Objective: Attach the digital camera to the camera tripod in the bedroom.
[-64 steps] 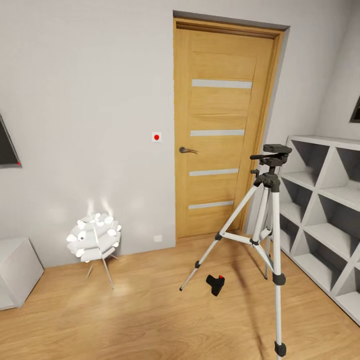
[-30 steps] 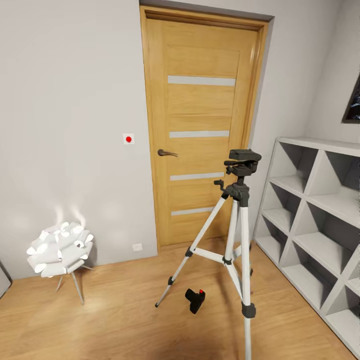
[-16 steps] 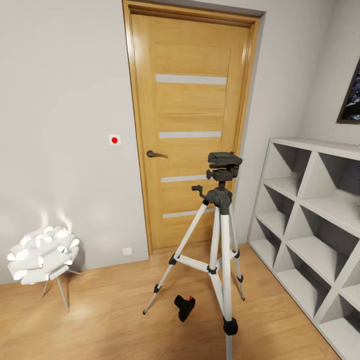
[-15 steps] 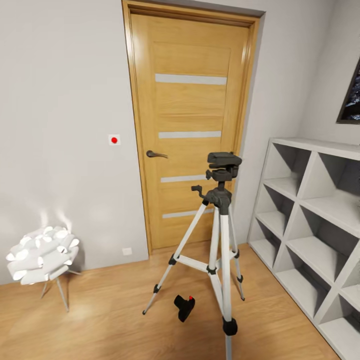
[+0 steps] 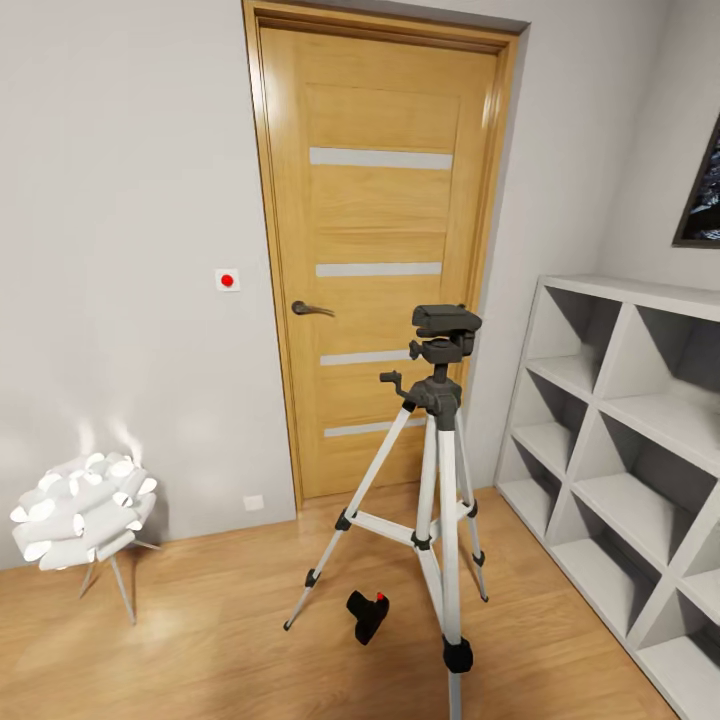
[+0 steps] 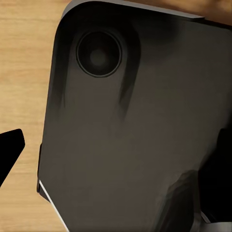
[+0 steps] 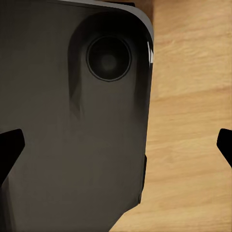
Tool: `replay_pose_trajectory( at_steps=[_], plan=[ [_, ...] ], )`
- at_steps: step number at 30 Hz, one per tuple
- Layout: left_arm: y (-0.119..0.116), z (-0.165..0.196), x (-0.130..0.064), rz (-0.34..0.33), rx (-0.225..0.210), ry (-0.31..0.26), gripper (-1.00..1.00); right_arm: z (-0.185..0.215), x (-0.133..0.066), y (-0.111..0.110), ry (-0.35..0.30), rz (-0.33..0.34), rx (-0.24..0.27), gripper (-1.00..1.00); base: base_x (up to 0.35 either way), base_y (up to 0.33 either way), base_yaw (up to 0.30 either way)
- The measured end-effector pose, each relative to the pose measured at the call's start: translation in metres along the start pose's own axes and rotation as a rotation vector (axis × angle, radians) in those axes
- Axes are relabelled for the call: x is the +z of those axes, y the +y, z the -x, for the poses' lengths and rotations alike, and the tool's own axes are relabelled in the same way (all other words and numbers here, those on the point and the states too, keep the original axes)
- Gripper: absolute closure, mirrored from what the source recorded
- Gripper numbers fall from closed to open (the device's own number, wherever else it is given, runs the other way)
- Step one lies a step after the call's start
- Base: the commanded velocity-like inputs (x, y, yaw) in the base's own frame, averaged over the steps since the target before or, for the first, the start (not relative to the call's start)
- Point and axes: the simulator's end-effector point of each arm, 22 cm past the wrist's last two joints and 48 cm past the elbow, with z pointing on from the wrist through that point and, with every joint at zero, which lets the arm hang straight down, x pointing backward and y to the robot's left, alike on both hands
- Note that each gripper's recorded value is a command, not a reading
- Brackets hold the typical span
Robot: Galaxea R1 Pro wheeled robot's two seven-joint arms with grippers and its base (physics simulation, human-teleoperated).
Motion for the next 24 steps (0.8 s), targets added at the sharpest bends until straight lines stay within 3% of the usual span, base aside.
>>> replay_pose_trajectory(
  at_steps=[5,24],
  plan=[
    [-0.0002,-0.0001,0.0001,0.0,0.0,0.0,-1.0,0.0,0.0001,0.0004,0.0,0.001,0.0,-1.0,-0.119,-0.001,0.0],
    [0.0,-0.0001,0.0001,0.0,0.0,0.0,-1.0,-0.0002,0.0,0.0036,0.002,0.006,0.003,-1.0,-0.281,0.0,0.0]
  ],
)
